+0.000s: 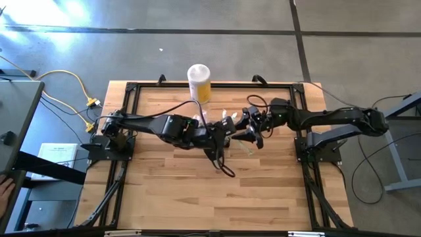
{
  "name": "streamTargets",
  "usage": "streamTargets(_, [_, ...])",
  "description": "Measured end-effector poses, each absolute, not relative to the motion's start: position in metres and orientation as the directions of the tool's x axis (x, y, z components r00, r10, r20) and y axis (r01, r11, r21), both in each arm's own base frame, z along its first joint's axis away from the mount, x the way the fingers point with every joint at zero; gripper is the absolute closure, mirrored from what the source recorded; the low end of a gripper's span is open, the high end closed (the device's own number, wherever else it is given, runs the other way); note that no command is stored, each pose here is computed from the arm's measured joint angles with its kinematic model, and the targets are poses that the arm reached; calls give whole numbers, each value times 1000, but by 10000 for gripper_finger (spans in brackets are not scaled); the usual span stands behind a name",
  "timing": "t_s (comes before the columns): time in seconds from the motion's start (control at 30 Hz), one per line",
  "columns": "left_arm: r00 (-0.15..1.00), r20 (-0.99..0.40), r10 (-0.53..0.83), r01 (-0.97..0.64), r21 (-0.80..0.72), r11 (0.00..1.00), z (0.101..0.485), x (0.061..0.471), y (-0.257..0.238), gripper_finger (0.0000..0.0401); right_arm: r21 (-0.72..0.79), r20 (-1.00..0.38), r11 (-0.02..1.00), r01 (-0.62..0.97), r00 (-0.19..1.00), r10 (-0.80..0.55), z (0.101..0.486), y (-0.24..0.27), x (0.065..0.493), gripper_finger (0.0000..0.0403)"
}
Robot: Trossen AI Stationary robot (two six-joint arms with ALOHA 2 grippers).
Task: Pick & Place toothbrushing station
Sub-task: Put the green toothbrush into the right section wire organizer
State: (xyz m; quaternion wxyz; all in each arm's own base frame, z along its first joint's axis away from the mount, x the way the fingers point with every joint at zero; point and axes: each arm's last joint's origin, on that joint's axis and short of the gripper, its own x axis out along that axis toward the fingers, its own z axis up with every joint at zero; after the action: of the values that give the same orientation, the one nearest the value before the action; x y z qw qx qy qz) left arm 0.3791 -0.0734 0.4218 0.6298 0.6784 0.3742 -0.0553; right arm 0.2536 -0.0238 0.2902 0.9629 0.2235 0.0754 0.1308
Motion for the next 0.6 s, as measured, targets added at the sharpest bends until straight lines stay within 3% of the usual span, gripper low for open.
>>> streamTargets(0.3, [714, -546, 438, 578, 813, 73, 422, 379, -73, 393, 397, -100, 886, -239, 949, 301, 287, -18, 257, 247])
streamTargets(0.6, [709, -553, 439, 581, 810, 81, 421, 379, -73, 393, 267, -98, 928, -260, 951, 294, 287, -18, 257, 382])
